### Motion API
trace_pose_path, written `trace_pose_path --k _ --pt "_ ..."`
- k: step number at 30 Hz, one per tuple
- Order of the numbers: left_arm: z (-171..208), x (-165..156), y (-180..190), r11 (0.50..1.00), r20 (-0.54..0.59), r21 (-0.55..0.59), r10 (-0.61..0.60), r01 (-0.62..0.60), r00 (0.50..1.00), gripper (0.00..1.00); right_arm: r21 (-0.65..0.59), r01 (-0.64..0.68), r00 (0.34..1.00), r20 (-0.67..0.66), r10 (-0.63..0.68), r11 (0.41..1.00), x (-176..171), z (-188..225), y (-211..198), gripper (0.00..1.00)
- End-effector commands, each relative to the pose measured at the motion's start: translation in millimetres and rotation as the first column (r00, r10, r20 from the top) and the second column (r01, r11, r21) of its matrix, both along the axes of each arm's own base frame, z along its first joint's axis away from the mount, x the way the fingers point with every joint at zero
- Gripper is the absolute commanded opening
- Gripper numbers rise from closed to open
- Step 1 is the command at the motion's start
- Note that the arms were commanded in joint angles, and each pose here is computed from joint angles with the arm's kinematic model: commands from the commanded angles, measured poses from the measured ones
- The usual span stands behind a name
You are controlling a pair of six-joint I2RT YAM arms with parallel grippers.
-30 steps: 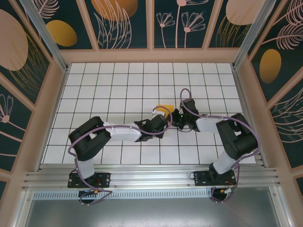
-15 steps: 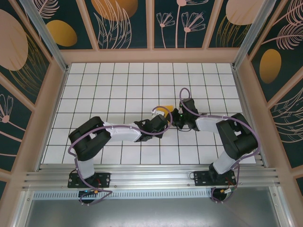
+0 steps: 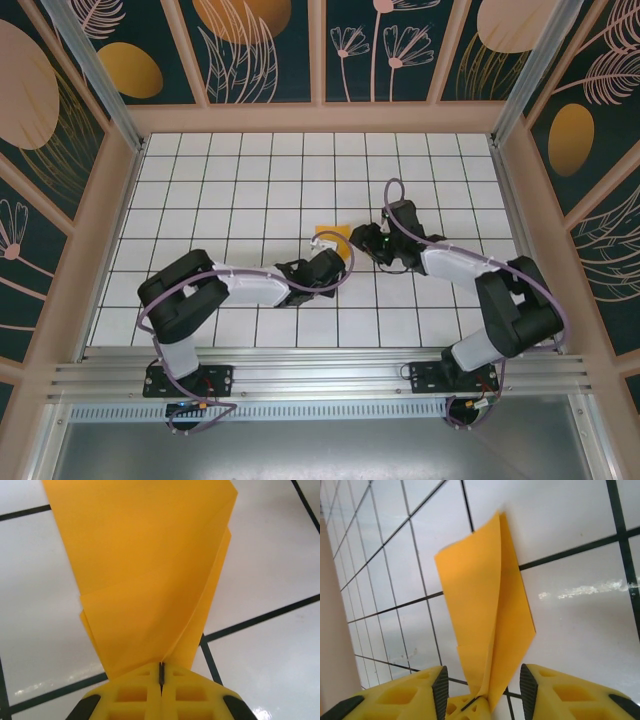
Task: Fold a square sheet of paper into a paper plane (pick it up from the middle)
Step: Fourth fold the wing at the center of the table.
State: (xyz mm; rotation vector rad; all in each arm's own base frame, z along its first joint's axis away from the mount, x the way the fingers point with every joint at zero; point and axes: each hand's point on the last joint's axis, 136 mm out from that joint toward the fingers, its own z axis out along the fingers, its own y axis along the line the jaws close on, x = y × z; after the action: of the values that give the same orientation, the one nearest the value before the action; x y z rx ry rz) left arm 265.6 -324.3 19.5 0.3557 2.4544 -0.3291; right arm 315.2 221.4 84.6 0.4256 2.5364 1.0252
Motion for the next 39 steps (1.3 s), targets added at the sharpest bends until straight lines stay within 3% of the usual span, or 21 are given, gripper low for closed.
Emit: trace_pose_path --k 1,9,15,20,24,39 --pt "14.6 1.4 -6.2 0.991 -0.005 -0.132 0.001 -0.002 1.000 0.06 -0.055 -0.007 0.998 0.068 0.011 0.998 2.7 18.1 -14.5 0.47" --pt "29.7 -2.4 -1.7 0.927 -0.049 -0.375 -0.016 -0.003 0.999 0.07 -0.027 -0.087 0.991 0.095 0.089 0.996 -7.4 24.7 -13.9 0.48" --pt "34.6 -7.7 6.9 0.878 -0.070 -0.479 -0.022 -0.014 0.997 0.07 0.020 -0.175 0.979 0.110 0.172 0.984 -11.2 24.5 4.7 0.46" --pt "29.5 -11.3 12.4 0.868 -0.088 -0.496 -0.019 -0.027 0.996 0.06 0.022 -0.263 0.963 0.074 0.261 0.965 -14.5 10.4 28.4 0.24" --pt "26.0 -12.1 15.9 0.872 -0.088 -0.489 -0.010 -0.034 0.996 0.06 0.001 -0.280 0.960 0.026 0.280 0.960 -9.9 -5.6 42.4 0.13" --pt "19.9 -11.4 19.3 0.905 -0.035 -0.423 -0.048 0.029 0.998 0.04 -0.035 -0.269 0.962 -0.051 0.268 0.962 0.9 -45.6 52.9 0.08"
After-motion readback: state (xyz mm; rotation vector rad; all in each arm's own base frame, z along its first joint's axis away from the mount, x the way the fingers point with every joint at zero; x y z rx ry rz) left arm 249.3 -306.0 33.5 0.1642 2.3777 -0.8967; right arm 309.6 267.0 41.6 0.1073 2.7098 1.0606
